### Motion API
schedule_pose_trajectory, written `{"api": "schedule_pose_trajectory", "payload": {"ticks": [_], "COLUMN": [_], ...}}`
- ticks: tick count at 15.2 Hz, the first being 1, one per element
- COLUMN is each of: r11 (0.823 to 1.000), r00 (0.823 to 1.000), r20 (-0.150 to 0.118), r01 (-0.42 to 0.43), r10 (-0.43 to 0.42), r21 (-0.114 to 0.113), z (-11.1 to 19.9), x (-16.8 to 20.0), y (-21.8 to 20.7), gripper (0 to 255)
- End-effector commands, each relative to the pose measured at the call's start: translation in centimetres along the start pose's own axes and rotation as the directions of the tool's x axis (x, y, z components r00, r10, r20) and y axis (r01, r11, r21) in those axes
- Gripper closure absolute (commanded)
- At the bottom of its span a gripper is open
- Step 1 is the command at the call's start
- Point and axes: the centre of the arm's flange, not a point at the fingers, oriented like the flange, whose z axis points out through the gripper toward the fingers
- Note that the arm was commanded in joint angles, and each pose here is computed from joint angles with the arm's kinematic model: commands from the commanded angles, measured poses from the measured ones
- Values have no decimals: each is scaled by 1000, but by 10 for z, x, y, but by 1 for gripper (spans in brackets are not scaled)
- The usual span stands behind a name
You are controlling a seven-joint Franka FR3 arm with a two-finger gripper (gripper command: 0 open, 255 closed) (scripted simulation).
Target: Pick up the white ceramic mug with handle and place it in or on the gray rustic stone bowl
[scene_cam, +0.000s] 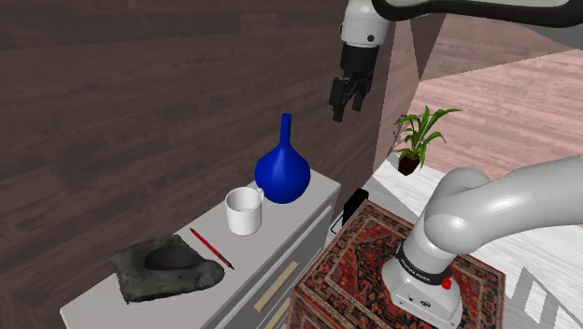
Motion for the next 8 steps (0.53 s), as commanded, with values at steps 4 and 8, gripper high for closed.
{"api": "schedule_pose_trajectory", "payload": {"ticks": [4,8], "r11": [1000,1000], "r00": [1000,1000], "r20": [-6,-15], "r01": [-1,-3], "r10": [1,3], "r21": [3,6], "z": [22,50], "x": [13,32], "y": [-30,-69], "gripper": [0,0]}}
